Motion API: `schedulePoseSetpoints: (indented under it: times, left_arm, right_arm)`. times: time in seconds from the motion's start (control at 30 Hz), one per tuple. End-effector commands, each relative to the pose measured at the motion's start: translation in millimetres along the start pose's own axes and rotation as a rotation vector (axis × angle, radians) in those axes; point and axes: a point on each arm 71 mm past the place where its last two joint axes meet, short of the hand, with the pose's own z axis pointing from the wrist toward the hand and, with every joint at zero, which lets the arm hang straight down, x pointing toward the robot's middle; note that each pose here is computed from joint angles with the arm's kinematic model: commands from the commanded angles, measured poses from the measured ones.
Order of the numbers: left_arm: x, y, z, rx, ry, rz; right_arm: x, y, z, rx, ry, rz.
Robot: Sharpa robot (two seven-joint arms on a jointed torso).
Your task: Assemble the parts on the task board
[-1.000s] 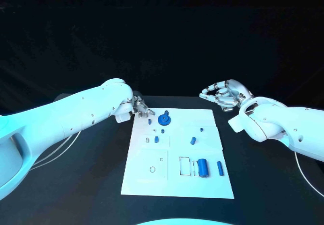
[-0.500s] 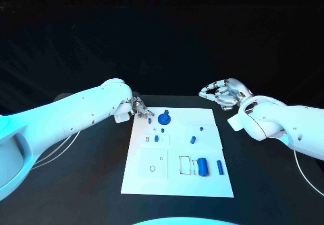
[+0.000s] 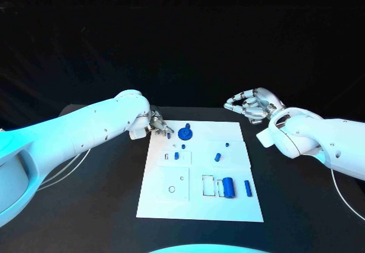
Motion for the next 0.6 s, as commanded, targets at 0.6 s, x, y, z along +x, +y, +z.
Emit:
schedulePoseSetpoints:
  times: [0.6]
  left_arm:
    - [4.1,-3.7,1.8,0.023,0.018,-0.022]
  right_arm:
    - [1.4,1.8,0.4,-0.017,0.008,-0.004]
